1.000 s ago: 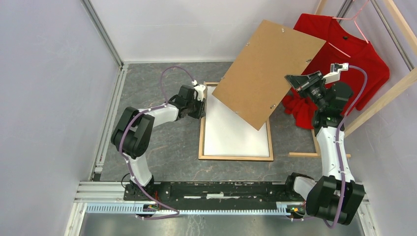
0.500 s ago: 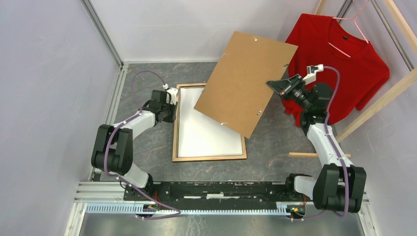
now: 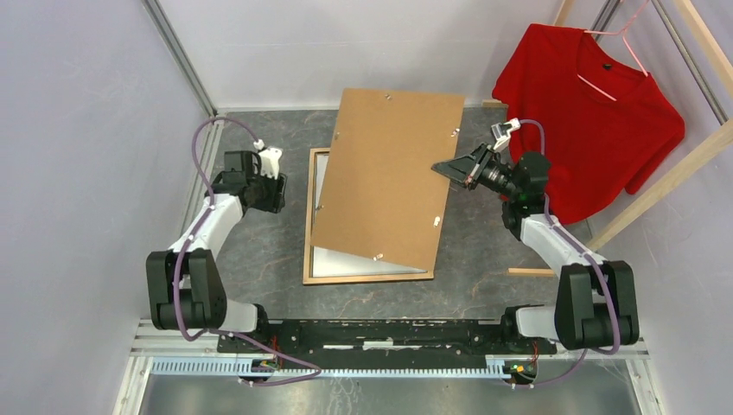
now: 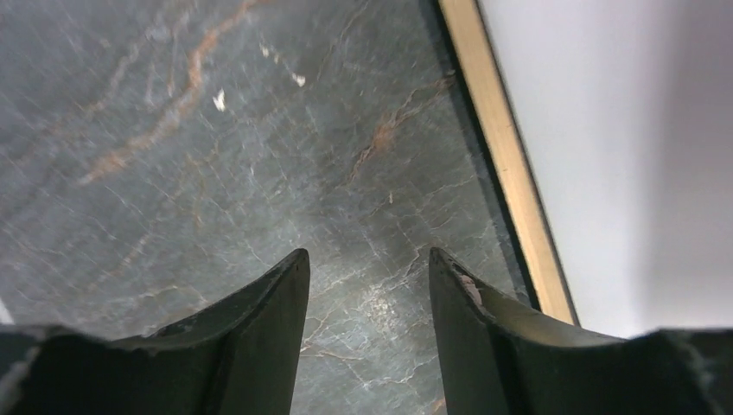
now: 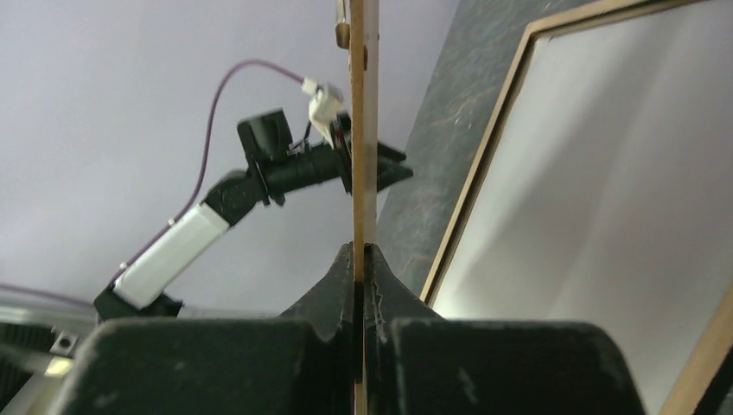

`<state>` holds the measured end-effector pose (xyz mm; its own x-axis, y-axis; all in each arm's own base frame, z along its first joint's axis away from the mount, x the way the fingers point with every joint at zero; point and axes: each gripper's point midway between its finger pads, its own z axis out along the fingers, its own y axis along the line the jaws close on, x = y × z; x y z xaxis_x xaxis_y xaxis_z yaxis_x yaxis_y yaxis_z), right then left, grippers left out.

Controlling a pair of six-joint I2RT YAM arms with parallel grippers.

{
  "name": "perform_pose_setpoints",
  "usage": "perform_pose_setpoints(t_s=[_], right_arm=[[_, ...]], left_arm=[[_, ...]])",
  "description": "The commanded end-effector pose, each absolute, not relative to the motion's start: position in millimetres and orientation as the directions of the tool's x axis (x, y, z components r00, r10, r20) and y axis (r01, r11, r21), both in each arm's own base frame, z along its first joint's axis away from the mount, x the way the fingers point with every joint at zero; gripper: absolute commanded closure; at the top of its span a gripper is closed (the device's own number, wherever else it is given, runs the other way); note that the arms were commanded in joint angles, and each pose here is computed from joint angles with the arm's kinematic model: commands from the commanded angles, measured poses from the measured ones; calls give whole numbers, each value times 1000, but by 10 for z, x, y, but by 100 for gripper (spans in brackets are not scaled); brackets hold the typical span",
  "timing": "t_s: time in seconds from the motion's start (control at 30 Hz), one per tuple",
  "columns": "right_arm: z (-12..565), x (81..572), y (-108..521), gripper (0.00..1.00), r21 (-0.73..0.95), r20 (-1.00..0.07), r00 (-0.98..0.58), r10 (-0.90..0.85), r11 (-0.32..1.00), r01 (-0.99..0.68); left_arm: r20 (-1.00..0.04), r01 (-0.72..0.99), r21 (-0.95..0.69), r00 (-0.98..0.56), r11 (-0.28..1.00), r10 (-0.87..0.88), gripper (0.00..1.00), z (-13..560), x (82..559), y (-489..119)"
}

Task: Put the photo into the frame
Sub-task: Place the photo frame item in the photo frame.

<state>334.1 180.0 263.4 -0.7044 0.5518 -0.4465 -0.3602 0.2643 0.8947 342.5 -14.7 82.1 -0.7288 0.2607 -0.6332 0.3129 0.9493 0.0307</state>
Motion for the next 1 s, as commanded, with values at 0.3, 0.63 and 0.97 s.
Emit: perform_pose_setpoints(t_s=[0.3,0.63,0.97], right_arm=[[2226,3193,2086,100,886,-461,-827,322,216,-410],[1923,3445,2199,100,919,-387,-869,310,212,-333],[1648,3694,2346,100,938,-323,-899,296,226,-263]], left_arm=[[-677,458,44,-640,888,363,34,1291,3440,-262],[-650,447,54,-664,893,371,37,980,3506,-219],[-608,527,84,-645,846,462,36,675,3496,-440]])
